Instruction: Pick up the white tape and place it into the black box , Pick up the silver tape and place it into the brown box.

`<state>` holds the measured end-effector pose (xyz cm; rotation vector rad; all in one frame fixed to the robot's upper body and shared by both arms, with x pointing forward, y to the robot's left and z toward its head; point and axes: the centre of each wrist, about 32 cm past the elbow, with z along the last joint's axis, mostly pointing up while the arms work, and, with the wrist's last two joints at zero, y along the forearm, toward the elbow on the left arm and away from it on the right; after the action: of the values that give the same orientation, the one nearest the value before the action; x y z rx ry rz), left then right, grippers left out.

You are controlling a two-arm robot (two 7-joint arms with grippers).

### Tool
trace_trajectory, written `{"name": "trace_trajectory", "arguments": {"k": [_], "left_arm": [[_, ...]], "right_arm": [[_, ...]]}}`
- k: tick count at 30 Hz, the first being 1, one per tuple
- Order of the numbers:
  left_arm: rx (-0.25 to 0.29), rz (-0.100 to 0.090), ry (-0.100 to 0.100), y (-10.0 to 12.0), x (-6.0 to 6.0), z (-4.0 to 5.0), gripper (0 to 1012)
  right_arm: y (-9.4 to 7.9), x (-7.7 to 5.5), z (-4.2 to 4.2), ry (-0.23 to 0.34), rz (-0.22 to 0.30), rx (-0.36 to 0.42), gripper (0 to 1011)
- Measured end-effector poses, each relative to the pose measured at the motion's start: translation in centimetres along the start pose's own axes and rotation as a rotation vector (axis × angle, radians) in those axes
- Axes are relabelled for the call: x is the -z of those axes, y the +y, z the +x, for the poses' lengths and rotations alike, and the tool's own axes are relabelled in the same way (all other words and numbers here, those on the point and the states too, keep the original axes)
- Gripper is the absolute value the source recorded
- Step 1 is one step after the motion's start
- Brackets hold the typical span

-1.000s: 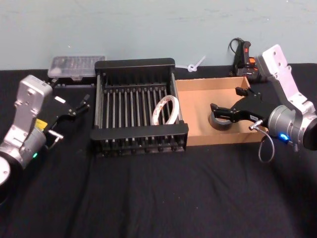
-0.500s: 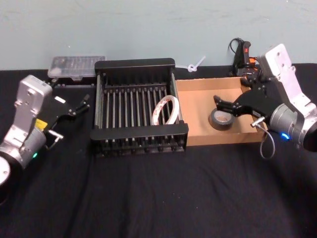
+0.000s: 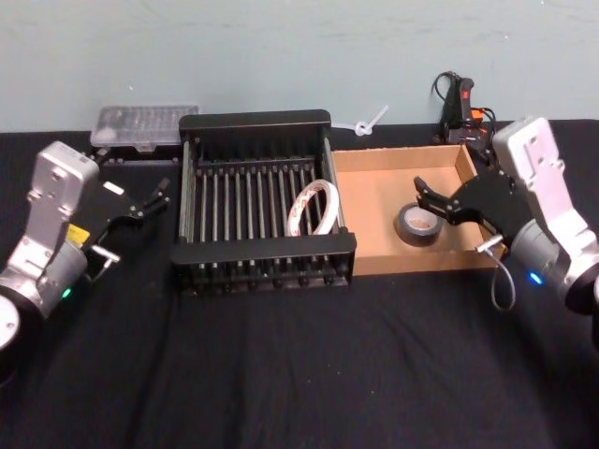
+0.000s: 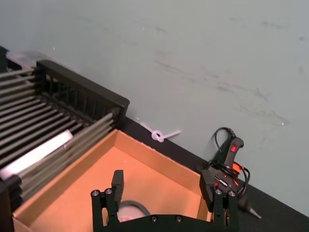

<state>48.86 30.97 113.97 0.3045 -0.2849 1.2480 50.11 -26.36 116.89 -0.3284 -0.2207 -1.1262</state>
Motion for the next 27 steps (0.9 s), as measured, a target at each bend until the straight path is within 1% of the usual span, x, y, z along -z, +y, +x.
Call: {"name": "trace_trajectory", "arguments": {"k": [2, 4, 9, 14, 27], "left_arm": [[0.000, 0.000, 0.000, 0.0, 0.0, 0.00, 1001], [0.000, 0.000, 0.000, 0.0, 0.0, 0.00, 1001], [0.000, 0.000, 0.000, 0.0, 0.0, 0.00, 1001], [0.000, 0.000, 0.000, 0.0, 0.0, 0.00, 1001], [0.000, 0.000, 0.000, 0.0, 0.0, 0.00, 1001]], "right_arm": [[0.0, 0.4, -0.15, -0.006, -0.002, 0.005, 1000], [0.0, 1.1, -0.40, -0.015, -0.006, 0.010, 1000], [0.0, 1.7, -0.58, -0.019, -0.011, 0.017, 1000], [0.0, 1.9, -0.67, -0.017, -0.016, 0.025, 1000], [0.0, 1.9, -0.66, -0.018, -0.017, 0.024, 1000]]}}
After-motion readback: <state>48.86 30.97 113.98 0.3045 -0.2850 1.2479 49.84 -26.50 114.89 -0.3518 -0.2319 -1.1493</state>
